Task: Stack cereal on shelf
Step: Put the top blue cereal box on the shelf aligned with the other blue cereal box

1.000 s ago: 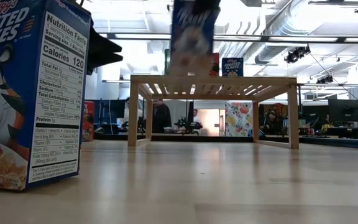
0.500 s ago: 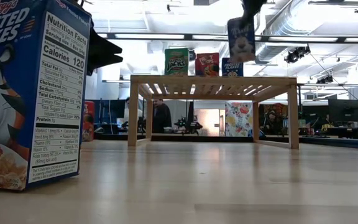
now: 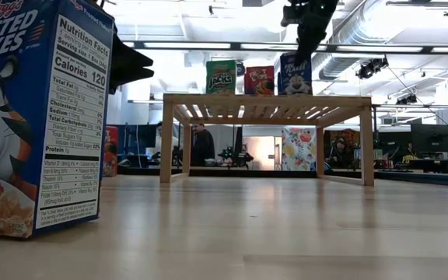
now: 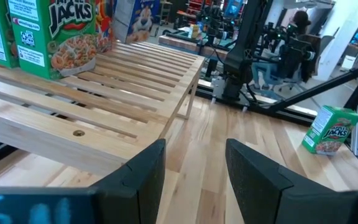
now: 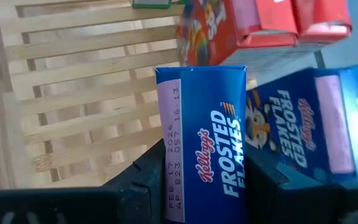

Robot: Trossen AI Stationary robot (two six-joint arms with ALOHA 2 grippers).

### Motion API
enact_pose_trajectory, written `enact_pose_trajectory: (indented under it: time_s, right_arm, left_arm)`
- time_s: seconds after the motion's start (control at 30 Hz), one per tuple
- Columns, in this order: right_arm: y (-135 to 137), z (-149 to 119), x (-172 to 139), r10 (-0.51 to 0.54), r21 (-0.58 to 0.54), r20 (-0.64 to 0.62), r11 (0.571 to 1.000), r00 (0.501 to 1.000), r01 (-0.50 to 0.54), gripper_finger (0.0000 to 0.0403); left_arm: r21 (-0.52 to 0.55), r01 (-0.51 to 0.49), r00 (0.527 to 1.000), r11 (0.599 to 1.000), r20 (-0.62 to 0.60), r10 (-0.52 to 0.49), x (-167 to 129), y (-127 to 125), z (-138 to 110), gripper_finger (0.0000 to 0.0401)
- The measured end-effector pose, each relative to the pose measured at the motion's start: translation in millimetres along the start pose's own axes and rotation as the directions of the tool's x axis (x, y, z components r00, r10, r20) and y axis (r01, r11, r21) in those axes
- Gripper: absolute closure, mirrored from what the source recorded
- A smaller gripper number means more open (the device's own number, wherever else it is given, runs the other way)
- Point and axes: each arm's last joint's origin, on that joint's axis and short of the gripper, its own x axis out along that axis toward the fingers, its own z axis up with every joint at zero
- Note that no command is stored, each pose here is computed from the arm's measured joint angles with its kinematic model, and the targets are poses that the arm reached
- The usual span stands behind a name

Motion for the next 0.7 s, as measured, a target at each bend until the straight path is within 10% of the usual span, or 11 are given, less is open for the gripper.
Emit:
enact_pose_trajectory:
  time_s: [0.7]
  right_arm:
    - [-3.7,1.6,15.6,-0.089,0.008,0.02,0.996,0.996,0.089,0.0196]
  left_arm:
    - [-0.01,-0.001,1.0,1.0,0.001,0.001,0.0,0.0,0.1,0.0243]
